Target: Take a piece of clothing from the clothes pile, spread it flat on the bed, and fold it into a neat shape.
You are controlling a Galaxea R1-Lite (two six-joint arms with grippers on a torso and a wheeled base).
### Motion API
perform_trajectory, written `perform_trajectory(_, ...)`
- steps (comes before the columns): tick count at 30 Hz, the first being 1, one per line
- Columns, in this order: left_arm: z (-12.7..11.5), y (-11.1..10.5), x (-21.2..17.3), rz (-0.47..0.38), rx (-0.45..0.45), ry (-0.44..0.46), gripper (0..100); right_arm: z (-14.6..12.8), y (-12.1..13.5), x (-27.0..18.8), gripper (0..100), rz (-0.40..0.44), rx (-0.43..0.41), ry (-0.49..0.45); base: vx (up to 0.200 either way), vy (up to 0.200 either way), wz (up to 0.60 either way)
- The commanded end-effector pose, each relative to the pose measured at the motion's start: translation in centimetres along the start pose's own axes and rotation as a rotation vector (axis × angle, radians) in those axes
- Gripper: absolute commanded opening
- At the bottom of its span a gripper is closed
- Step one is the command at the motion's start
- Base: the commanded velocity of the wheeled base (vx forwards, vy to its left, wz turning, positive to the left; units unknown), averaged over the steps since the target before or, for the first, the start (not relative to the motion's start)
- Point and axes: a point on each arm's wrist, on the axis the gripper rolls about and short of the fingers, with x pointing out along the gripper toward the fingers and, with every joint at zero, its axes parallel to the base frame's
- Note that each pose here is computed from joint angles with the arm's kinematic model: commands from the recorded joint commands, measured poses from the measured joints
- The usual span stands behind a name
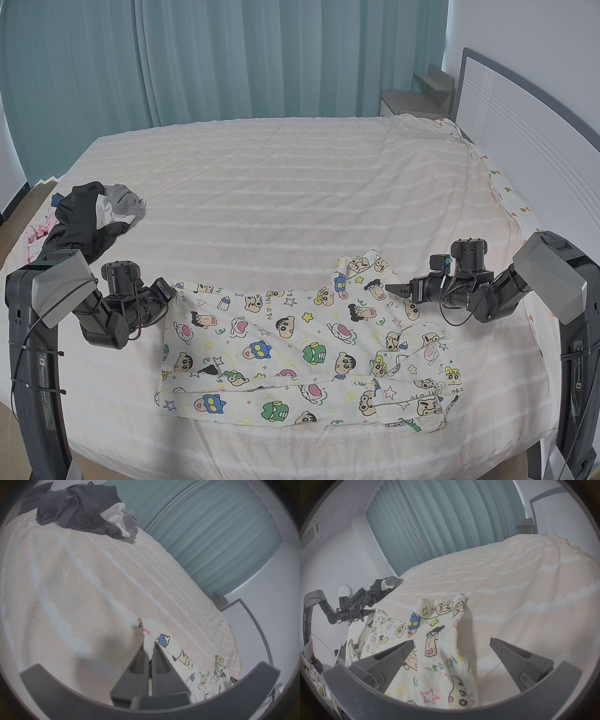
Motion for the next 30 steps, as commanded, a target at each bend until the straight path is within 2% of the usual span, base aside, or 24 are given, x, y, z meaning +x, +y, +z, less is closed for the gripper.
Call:
perform_trajectory(1,0.0,0.0,0.0,-0.001,-0.001,-0.001,0,-0.1,0.7,1.9,100,0.028,-0.011,0.002,0.0,0.0,0.0)
perform_trajectory(8,0.0,-0.1,0.1,-0.002,0.0,-0.001,0,-0.6,1.2,4.1,100,0.048,-0.021,0.007,0.0,0.0,0.0)
perform_trajectory(16,0.0,0.0,0.1,-0.001,0.001,0.0,0,-0.5,1.7,4.6,100,0.058,-0.016,0.032,0.0,0.0,0.0)
perform_trajectory(17,0.0,0.0,0.1,-0.001,0.001,0.0,0,-0.4,1.7,4.6,0,0.059,-0.018,0.03,0.0,0.0,0.0)
perform_trajectory(22,0.0,0.0,0.1,-0.001,0.001,0.0,0,-0.2,1.9,4.7,0,0.063,-0.011,0.017,0.0,0.0,0.0)
perform_trajectory(30,0.2,-0.4,0.1,-0.037,0.018,-0.036,0,1.5,2.2,3.8,0,0.074,0.129,-0.056,0.0,0.0,0.0)
